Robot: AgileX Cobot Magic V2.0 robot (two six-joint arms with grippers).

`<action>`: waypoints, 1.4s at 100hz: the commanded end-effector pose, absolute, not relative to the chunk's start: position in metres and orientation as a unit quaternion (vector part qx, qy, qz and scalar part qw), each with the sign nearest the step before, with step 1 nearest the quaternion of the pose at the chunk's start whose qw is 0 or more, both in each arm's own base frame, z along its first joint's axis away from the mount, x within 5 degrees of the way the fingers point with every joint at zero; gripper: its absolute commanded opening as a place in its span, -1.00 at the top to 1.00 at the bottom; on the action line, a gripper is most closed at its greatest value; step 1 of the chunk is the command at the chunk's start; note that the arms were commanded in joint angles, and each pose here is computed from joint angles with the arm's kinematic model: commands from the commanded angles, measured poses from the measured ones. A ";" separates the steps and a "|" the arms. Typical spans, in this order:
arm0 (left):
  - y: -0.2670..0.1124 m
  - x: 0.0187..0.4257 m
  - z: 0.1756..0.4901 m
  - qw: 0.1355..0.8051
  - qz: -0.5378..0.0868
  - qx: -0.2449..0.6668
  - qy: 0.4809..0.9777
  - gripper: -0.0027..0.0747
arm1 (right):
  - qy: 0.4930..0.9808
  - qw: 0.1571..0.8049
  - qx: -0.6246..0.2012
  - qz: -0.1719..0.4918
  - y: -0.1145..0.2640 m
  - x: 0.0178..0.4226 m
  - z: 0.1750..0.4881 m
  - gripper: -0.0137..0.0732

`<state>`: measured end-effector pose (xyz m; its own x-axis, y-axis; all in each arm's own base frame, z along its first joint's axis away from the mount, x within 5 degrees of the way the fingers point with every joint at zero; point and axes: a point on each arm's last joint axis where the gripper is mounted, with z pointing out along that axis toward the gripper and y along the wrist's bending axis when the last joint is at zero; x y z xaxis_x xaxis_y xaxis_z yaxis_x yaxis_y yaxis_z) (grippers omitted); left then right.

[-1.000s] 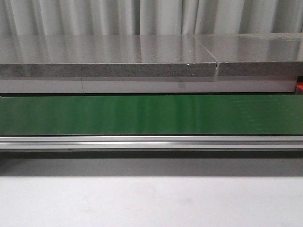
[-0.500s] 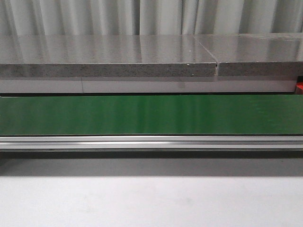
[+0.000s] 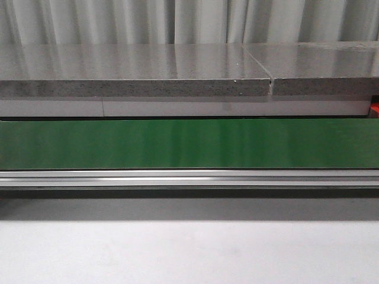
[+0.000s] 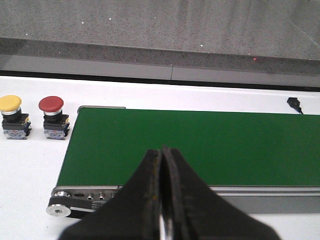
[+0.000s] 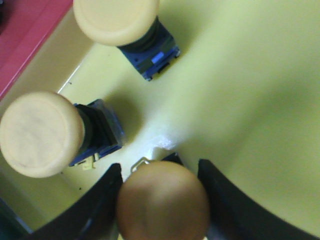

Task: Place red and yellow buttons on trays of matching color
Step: 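Lower the yellow button into the yellow tray and open the right gripper, then raise the right gripper back above the belt's end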

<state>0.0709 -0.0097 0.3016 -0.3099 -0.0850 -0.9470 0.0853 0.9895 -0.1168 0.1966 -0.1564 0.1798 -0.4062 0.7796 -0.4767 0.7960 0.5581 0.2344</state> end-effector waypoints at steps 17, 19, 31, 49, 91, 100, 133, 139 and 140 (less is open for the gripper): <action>-0.010 0.072 0.316 0.623 -0.082 -0.002 0.778 0.98 | 0.843 0.277 0.461 -0.008 -0.159 0.203 0.195 -0.86; -0.010 0.072 0.316 0.623 -0.082 -0.002 0.778 0.98 | 0.843 0.277 0.461 -0.008 -0.160 0.203 0.196 -0.84; -0.010 0.072 0.316 0.623 -0.082 -0.002 0.778 0.98 | 0.841 0.288 0.457 -0.008 -0.159 0.204 0.207 -0.81; -0.010 0.072 0.316 0.623 -0.082 -0.002 0.778 0.98 | 0.826 0.344 0.446 -0.019 -0.151 0.194 0.237 -0.81; -0.010 0.072 0.316 0.623 -0.082 -0.002 0.778 0.98 | 0.820 0.517 0.244 -0.044 -0.084 0.185 0.314 -0.81; -0.010 0.072 0.316 0.623 -0.082 -0.002 0.778 0.98 | 0.831 0.530 0.165 -0.034 -0.061 0.190 0.318 -0.81; -0.010 0.072 0.316 0.623 -0.082 -0.002 0.778 0.98 | 0.845 0.535 -0.006 0.018 -0.001 0.196 0.321 -0.80; -0.010 0.072 0.316 0.623 -0.082 -0.002 0.778 0.98 | 0.845 0.534 -0.015 0.024 0.003 0.195 0.321 -0.80; -0.010 0.072 0.316 0.623 -0.082 -0.002 0.778 0.98 | 0.845 0.533 -0.015 0.025 0.003 0.195 0.321 -0.80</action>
<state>0.0709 -0.0097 0.3016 -0.3099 -0.0850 -0.9470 0.0853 0.9895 -0.1168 0.1942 -0.0009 0.3032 -0.5224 0.0264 -0.8523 -0.0289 0.9984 0.0486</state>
